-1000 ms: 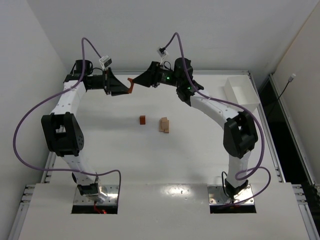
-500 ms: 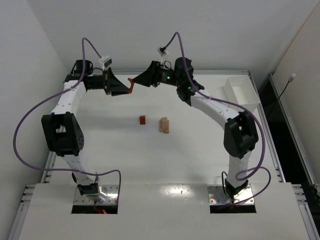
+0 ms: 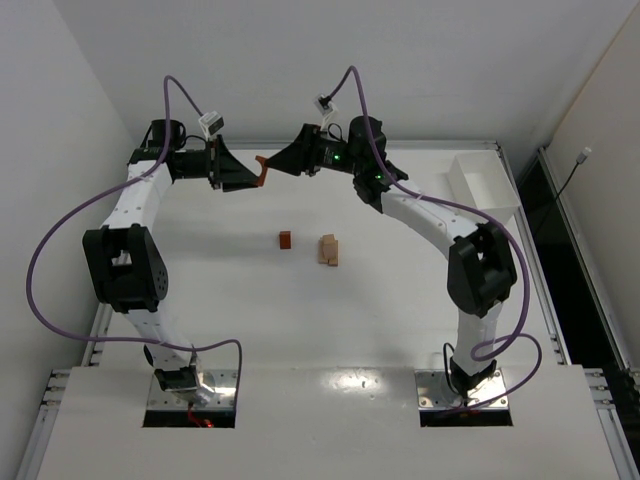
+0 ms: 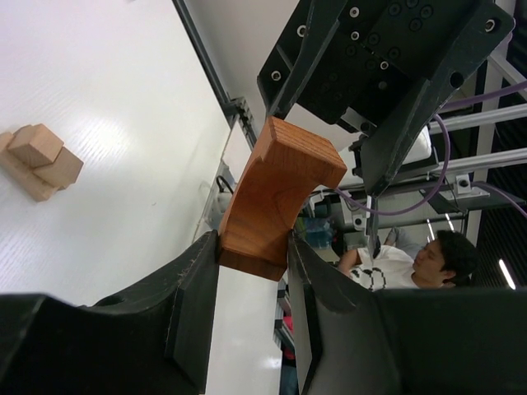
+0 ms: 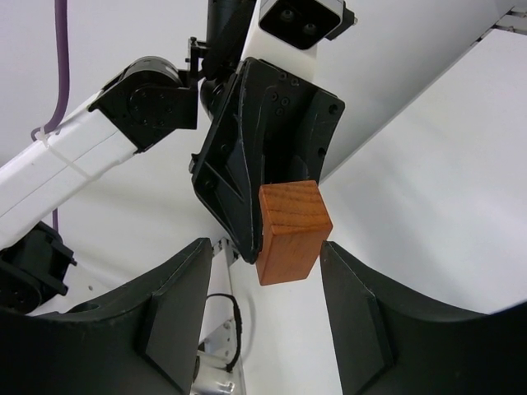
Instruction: Build the wood block tower
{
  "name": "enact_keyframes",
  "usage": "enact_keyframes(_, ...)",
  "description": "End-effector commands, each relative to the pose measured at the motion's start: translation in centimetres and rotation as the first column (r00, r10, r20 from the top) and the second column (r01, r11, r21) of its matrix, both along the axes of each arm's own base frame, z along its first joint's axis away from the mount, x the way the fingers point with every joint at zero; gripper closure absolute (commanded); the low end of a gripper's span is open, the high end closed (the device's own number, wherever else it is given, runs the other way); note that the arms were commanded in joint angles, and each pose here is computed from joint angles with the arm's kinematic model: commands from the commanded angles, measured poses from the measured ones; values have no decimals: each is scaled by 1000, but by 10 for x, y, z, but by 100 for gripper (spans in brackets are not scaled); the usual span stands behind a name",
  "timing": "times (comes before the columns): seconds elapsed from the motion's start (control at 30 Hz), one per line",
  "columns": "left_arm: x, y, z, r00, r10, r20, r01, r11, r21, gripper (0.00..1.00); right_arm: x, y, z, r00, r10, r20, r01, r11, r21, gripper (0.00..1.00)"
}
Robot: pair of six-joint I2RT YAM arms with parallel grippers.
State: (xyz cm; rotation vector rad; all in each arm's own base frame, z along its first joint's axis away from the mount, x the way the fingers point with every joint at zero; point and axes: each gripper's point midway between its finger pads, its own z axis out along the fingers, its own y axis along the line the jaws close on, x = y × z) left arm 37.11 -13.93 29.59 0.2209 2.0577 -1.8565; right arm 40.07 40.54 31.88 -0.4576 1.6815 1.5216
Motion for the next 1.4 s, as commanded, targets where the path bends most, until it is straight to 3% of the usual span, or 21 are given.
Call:
enact_keyframes(0.0, -27, 0, 48, 989, -89, 117, 100, 991, -91, 100, 2, 0, 5, 999, -3, 45, 3, 1000, 13, 48)
enact_keyframes(0.9, -36, -10, 49, 986, -117, 116, 127, 988, -91, 100, -3, 21, 14, 997, 32, 75, -35, 999, 32, 51)
enact_keyframes(1.07, -34, -10, 46, 987, -117, 107, 127, 988, -92, 100, -4, 22, 20, 995, 41, 91, -44, 998, 40, 57)
enact_keyframes(1.17, -33, -10, 46, 986, -117, 116, 127, 988, -91, 100, -6, 22, 18, 994, 50, 93, -54, 998, 40, 67)
enact_keyframes(1.3, -31, -10, 44, 987, -117, 107, 127, 988, -93, 100, -9, 19, 25, 993, 49, 109, -54, 997, 49, 91)
enact_keyframes(1.37, -29, -10, 38, 989, -116, 89, 125, 988, -96, 100, -7, 15, 26, 993, 40, 109, -45, 998, 49, 97)
